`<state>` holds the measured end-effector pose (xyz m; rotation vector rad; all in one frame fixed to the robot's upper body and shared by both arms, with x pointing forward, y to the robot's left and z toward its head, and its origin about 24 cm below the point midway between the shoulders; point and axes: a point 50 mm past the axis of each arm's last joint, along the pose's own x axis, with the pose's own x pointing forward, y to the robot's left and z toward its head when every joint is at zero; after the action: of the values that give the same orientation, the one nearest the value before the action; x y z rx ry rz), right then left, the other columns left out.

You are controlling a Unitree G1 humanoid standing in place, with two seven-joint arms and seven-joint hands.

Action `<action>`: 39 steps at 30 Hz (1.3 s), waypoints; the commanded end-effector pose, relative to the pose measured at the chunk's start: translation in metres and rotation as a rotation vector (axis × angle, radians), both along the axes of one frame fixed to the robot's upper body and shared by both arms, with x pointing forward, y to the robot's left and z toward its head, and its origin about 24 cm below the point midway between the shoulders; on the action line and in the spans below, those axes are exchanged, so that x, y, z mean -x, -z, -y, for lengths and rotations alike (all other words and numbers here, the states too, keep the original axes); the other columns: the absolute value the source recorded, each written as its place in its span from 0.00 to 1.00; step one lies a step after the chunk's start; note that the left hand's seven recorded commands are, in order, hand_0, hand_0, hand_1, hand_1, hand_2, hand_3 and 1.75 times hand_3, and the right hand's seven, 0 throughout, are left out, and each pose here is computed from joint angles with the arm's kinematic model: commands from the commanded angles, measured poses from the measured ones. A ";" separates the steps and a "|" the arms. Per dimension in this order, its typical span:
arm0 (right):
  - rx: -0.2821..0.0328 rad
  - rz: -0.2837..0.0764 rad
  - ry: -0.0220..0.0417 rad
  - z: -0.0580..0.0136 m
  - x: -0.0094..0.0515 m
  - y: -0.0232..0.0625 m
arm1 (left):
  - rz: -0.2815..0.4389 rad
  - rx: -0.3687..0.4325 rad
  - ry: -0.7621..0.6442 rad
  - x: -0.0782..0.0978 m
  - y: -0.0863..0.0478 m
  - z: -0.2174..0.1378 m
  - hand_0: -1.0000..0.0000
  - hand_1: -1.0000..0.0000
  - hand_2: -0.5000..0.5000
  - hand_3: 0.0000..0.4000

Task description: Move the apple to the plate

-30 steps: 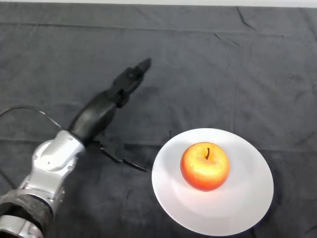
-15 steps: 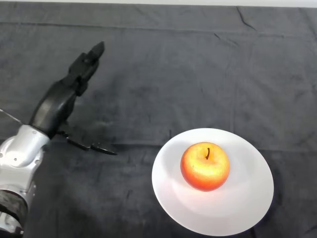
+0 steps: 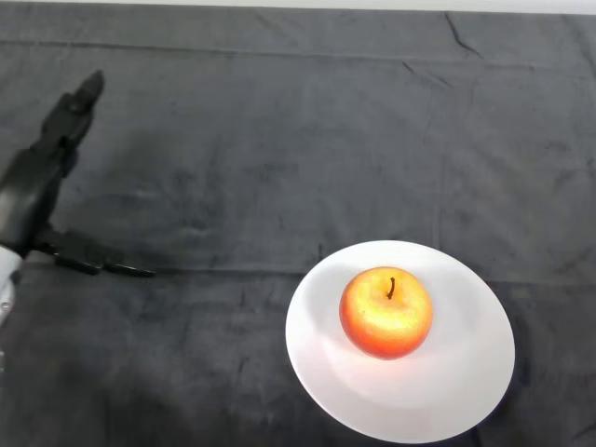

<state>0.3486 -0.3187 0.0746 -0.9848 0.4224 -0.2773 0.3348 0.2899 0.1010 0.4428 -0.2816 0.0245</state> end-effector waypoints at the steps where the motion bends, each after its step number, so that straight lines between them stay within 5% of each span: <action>1: -0.013 -0.044 0.0275 0.0061 0.0092 0.0132 | 0.000 0.001 -0.110 0.007 -0.009 -0.029 1.00 1.00 0.50 0.00; 39: -0.013 -0.044 0.0273 0.0061 0.0092 0.0132 | 0.055 0.393 -0.804 0.094 0.011 -0.142 1.00 1.00 0.50 0.00</action>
<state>0.3486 -0.3177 0.0734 -0.9834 0.4244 -0.2736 0.2607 0.4123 0.0899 0.0948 -0.1766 0.8050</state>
